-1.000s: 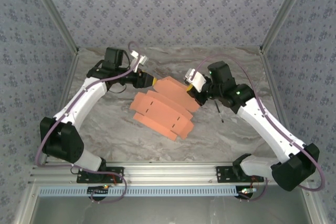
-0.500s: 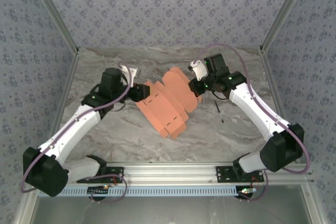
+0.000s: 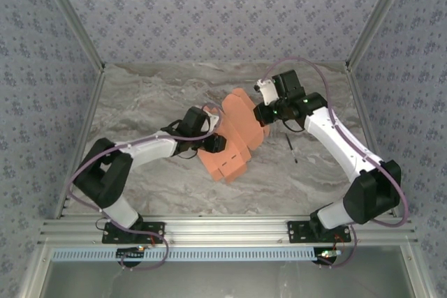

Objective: Fold the paper box

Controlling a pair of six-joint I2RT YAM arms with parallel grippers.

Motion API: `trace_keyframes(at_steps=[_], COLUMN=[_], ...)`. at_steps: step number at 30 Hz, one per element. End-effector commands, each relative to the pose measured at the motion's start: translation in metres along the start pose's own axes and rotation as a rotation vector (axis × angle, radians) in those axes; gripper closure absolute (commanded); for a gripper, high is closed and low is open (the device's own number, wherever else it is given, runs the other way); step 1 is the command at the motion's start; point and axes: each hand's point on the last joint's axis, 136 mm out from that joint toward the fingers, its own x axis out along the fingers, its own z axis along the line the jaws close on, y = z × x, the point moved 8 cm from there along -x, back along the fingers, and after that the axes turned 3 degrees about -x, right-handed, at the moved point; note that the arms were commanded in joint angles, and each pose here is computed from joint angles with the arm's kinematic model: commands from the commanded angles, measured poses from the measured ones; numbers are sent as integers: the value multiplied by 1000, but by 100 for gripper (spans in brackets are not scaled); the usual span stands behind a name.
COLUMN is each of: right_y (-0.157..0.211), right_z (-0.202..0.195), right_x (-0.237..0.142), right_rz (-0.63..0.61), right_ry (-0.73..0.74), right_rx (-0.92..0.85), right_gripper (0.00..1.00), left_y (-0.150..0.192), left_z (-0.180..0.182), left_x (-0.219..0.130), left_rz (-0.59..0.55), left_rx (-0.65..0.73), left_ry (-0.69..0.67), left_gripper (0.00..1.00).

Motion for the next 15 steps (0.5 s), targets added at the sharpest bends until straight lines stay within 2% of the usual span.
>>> trace_keyframes(at_steps=[1, 10, 15], right_y=[0, 5, 7], right_z=[-4, -10, -12], right_x=[4, 17, 24], right_rz=[15, 48, 63], right_ry=[9, 15, 13], right_rx=[30, 42, 48], right_gripper=[100, 100, 100], left_y=[-28, -26, -30], left_z=[-11, -4, -8], left_x=[5, 28, 29], left_rz=[-89, -51, -72], left_rx=[32, 15, 12], left_ry=[34, 39, 84], left_gripper=[66, 69, 69])
